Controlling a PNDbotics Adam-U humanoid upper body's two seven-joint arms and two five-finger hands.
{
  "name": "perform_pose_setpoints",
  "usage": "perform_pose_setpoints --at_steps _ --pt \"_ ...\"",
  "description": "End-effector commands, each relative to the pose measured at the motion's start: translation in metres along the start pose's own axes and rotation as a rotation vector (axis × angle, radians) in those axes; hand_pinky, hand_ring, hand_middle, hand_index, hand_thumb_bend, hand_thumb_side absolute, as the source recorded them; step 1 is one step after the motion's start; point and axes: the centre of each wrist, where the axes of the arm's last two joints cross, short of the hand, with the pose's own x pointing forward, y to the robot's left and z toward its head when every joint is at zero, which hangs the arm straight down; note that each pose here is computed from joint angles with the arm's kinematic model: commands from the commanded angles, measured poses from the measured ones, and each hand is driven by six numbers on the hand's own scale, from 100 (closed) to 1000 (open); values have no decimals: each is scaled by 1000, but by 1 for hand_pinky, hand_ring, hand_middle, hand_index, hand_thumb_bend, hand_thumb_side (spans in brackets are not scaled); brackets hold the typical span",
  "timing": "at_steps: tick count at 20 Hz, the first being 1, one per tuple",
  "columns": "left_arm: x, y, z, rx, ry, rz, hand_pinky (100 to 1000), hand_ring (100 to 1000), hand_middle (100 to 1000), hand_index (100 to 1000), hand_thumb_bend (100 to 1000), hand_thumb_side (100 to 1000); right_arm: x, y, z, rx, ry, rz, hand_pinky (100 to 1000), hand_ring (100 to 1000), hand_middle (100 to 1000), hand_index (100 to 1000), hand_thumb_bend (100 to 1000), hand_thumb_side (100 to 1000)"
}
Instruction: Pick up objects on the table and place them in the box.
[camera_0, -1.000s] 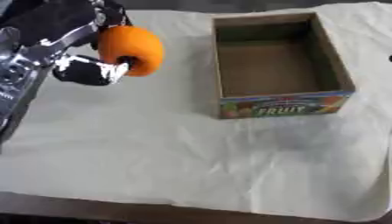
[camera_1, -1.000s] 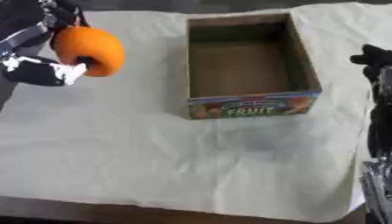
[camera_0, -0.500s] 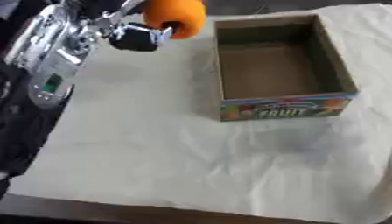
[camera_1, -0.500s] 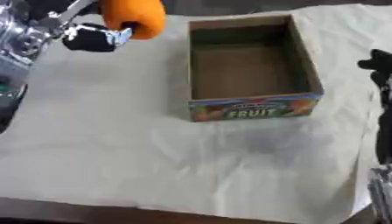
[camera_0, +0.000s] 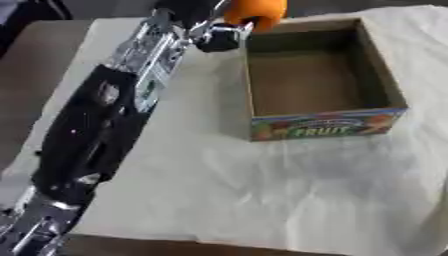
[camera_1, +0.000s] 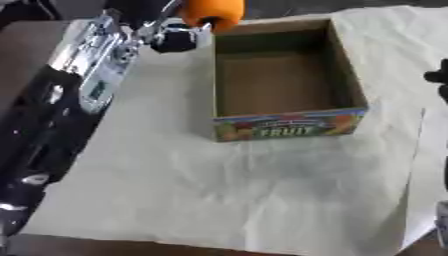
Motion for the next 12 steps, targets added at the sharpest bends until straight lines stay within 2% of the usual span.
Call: perform_pose_setpoints --at_steps 1,4,5,12 --pt "2 -3 -9 51 3 -45 239 357 555 649 100 238 8 3 -4 12 -32 -29 958 918 689 832 100 1000" --pt "7 -19 -9 46 -24 -69 249 371 556 665 100 239 9 4 -5 16 -35 -37 957 918 688 832 100 1000" --pt "7 -23 -9 42 -35 -81 268 385 559 662 100 194 9 5 -5 19 -36 -41 957 918 688 832 100 1000" --pt "14 -53 0 -53 -89 -148 362 466 609 675 100 193 11 11 -6 41 -39 -67 959 919 689 833 100 1000"
